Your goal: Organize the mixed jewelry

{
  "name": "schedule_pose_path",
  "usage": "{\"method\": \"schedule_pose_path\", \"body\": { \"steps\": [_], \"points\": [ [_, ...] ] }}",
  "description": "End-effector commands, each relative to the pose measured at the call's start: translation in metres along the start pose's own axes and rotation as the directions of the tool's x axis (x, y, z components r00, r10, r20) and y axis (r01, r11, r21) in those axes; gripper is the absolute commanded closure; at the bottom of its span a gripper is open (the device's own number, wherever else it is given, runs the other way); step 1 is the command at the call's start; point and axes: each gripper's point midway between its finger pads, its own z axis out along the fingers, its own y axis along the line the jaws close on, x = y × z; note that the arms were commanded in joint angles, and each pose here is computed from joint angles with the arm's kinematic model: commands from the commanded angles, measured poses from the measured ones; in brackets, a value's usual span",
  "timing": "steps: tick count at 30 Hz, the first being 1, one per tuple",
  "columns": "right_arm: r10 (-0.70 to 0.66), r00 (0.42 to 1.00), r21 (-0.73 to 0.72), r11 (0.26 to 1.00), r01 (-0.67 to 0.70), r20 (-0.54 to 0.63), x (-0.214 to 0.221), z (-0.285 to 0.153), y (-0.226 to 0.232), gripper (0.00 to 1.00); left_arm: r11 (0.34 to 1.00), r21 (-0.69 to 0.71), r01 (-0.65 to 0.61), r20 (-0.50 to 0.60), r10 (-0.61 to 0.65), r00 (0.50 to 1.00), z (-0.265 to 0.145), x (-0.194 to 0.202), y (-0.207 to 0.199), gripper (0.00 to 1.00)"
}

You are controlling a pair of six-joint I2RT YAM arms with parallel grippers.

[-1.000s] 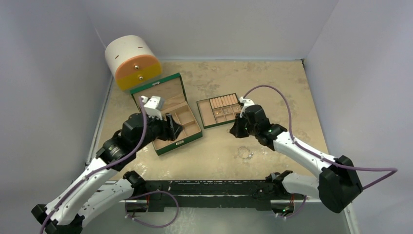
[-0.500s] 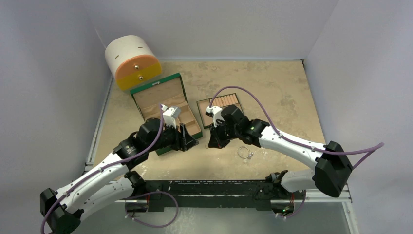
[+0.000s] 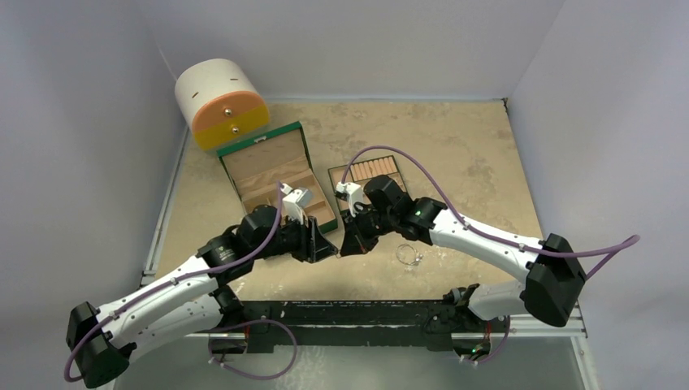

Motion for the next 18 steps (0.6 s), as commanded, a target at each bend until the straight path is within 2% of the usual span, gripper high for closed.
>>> {"method": "schedule_pose_path", "body": {
  "steps": [1, 14, 18],
  "points": [
    [-0.012, 1.0, -0.083, 0.996, 0.014, 0.029, -0.017, -0.008, 0.025, 1.0, 0.999, 0.038, -0.022, 0.008, 0.021, 1.0, 0.005, -0.001, -0.012, 0.6],
    [-0.007, 0.999, -0.103, 0.995, 0.011, 0.033, -0.018, -0.01, 0.029, 1.0, 0.999, 0.014, -0.038, -0.022, 0.039, 0.999, 0.009, 0.008, -0.011, 0.68],
    [-0.007, 0.999, -0.101, 0.995, 0.011, 0.037, -0.018, -0.01, 0.029, 1.0, 0.999, 0.01, -0.039, -0.032, 0.039, 0.999, 0.011, 0.01, -0.01, 0.73]
  ]
}}
